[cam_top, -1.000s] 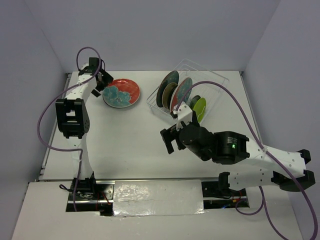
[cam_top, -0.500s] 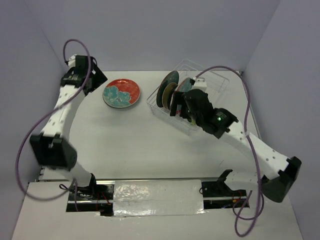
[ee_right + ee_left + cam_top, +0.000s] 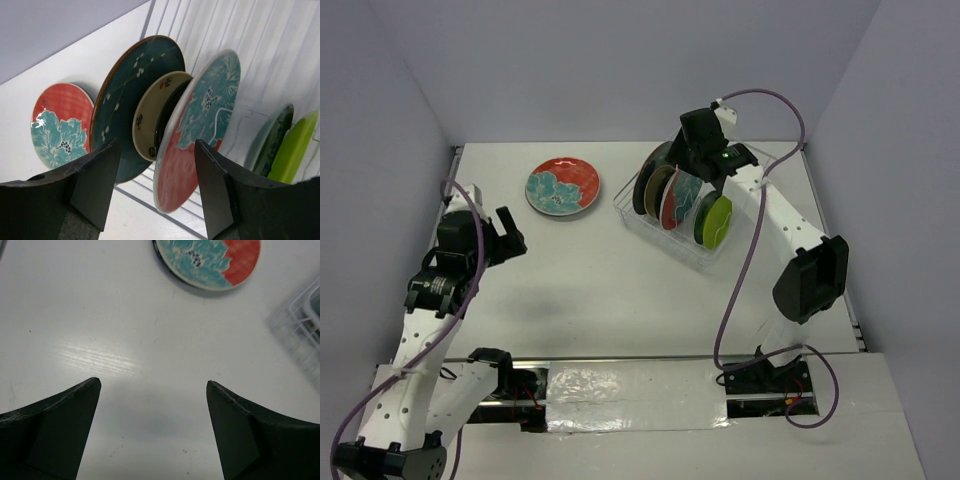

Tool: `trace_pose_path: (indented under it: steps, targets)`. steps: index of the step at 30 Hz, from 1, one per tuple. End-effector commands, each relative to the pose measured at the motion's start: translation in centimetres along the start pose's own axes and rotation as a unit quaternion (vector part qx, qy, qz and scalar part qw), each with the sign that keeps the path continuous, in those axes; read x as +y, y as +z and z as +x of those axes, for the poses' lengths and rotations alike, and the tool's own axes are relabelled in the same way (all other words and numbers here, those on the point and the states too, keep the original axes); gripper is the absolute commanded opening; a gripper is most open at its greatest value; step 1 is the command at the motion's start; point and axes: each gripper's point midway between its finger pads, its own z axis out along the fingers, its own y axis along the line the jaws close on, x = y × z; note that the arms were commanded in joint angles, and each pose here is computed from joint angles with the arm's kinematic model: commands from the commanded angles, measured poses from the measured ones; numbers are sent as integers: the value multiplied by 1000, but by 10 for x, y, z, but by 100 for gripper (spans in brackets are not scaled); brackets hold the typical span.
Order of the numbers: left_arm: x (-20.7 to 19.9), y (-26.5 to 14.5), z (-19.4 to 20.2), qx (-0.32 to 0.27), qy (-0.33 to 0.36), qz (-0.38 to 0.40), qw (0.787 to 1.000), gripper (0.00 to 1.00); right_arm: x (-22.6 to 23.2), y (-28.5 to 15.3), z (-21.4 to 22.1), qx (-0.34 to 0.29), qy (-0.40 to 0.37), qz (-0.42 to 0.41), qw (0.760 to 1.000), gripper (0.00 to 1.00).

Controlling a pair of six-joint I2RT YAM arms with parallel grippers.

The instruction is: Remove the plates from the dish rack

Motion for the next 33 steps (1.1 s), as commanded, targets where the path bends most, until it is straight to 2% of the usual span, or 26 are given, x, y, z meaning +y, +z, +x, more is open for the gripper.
trace_pose_path:
  steps: [1,2,5,6,9,12,16,18,22,26,31,33]
  targets:
    - [-3,8,7,-5,23,16,1000,100,10,4,-12,-4,20,-2,1000,67]
    - [1,14,19,6,25,11,1000,100,10,6,-13,-1,18,4,1000,67]
    - [0,17,21,17,24,10,1000,100,4,17,-5,11,10,25,1000,66]
    - [1,17,20,15,25,7,1000,99,3,18,-3,14,11,29,999,61]
    - [1,18,21,15,25,8,1000,99,0,24,5,20,11,35,999,57]
    - [1,17,21,13,24,9,1000,100,-6,27,9,21,15,43,999,45]
    - [1,18,22,14,24,6,1000,99,-7,31,13,28,15,44,999,43]
    - [2,18,22,15,24,5,1000,100,-8,31,15,32,14,43,998,34]
    - [3,20,23,19,25,1,1000,99,-6,32,19,39,17,37,998,30]
    - [4,20,22,18,26,-2,1000,99,-9,31,20,39,19,40,998,21]
    - [4,19,22,17,25,-2,1000,100,-9,24,20,41,24,33,998,0]
    - [4,19,22,16,26,-2,1000,99,-10,17,22,45,36,30,998,0]
